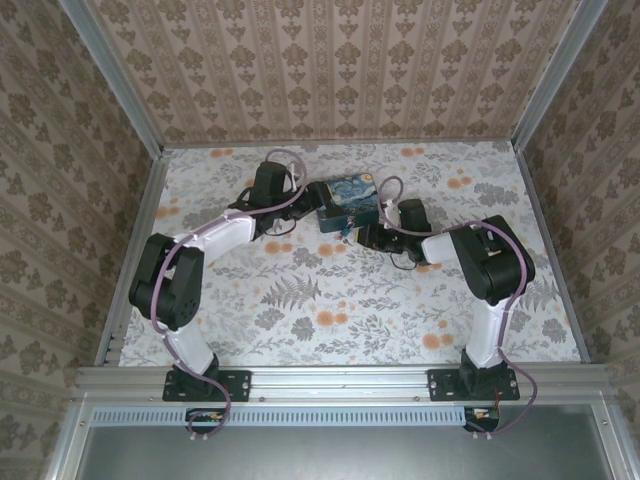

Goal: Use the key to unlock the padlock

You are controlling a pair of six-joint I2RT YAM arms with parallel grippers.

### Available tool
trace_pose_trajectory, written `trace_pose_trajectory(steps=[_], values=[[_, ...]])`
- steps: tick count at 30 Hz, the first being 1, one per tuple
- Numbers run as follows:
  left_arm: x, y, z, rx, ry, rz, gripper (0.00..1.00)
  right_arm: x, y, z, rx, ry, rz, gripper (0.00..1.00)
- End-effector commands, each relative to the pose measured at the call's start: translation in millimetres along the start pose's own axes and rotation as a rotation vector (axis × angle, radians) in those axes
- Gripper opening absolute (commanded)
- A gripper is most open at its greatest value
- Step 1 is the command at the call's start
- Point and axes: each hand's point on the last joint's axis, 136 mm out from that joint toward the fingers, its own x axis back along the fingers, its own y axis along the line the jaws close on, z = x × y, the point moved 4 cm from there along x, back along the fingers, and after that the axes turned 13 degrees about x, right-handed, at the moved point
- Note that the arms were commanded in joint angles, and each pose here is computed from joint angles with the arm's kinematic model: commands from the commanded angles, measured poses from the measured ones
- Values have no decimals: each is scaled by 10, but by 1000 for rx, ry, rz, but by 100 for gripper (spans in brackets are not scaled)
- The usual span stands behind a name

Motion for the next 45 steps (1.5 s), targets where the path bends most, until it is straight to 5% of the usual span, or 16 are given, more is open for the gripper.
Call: trace_pose_trajectory(steps=[1,8,15,17,21,23,32,33,34,35,39,45], values=[[-8,29,-15,-60,12,-51,65,59,-4,-5,-49,-45,22,51],[-56,-3,-30,-54,33,-38,65,-146,-1,-38,-41,-38,33,63],[-66,6,-30,-40,30,-26,65,-421,55,-3,3,51,130,63],[-71,20,-30,-33,28,-25,65,-469,38,31,6,77,152,54],[-65,17,-23,-32,28,-24,65,-428,11,59,6,90,166,13],[-60,14,-21,-32,28,-23,65,-366,22,59,7,87,157,1],[23,-75,1,-88,30,-49,65,27,-37,81,15,165,108,0],[27,-85,12,-104,32,-61,65,48,-45,85,9,181,96,5],[29,-103,20,-116,33,-67,65,61,-43,85,7,187,84,28],[25,-116,34,-123,36,-69,65,75,-47,80,6,185,78,39],[3,-132,61,-132,45,-74,65,179,-67,50,-5,141,84,51],[-3,-156,53,-134,42,-72,65,404,-107,-9,-40,30,170,53]])
